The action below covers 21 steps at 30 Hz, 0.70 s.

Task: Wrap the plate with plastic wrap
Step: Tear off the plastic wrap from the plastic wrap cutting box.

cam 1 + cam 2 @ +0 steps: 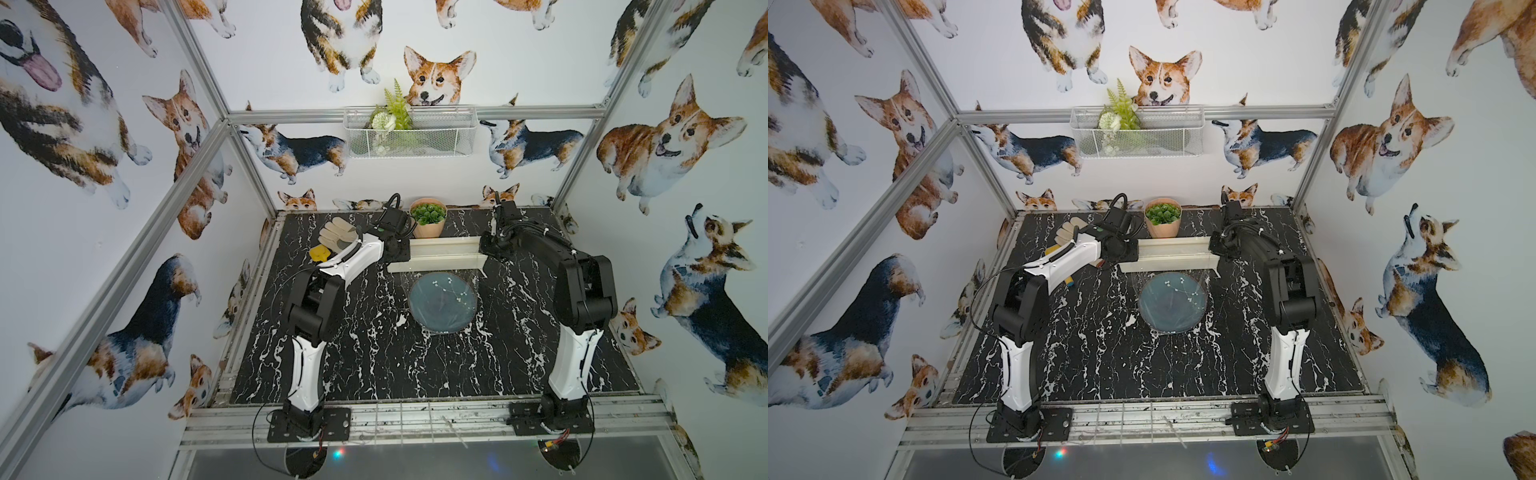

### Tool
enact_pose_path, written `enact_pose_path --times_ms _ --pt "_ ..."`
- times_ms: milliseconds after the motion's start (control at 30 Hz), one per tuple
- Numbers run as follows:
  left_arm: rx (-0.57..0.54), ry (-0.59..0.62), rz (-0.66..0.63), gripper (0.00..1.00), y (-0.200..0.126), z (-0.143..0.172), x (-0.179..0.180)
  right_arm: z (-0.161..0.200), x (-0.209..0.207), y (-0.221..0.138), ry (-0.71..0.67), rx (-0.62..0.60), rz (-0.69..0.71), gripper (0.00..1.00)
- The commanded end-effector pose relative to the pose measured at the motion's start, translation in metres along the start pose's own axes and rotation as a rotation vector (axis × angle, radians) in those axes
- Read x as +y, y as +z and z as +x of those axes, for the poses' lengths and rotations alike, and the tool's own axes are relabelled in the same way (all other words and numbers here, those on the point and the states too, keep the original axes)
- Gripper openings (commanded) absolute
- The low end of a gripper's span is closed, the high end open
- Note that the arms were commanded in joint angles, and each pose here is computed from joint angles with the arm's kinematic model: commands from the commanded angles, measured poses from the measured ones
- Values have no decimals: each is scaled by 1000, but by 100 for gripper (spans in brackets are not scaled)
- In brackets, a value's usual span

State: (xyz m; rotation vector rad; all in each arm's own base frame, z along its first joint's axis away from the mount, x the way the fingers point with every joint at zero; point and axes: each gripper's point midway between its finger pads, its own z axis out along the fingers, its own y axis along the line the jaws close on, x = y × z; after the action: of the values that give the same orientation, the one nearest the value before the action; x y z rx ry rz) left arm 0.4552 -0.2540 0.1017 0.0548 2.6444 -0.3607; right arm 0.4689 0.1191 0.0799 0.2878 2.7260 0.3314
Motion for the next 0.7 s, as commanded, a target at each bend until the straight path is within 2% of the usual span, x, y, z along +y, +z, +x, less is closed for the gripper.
enact_pose_path --times_ms 0,667 --pt "33 -46 86 43 7 8 -16 46 -6 11 7 176 24 29" --pt "60 -82 213 40 21 25 -84 50 -2 13 12 179 16 29"
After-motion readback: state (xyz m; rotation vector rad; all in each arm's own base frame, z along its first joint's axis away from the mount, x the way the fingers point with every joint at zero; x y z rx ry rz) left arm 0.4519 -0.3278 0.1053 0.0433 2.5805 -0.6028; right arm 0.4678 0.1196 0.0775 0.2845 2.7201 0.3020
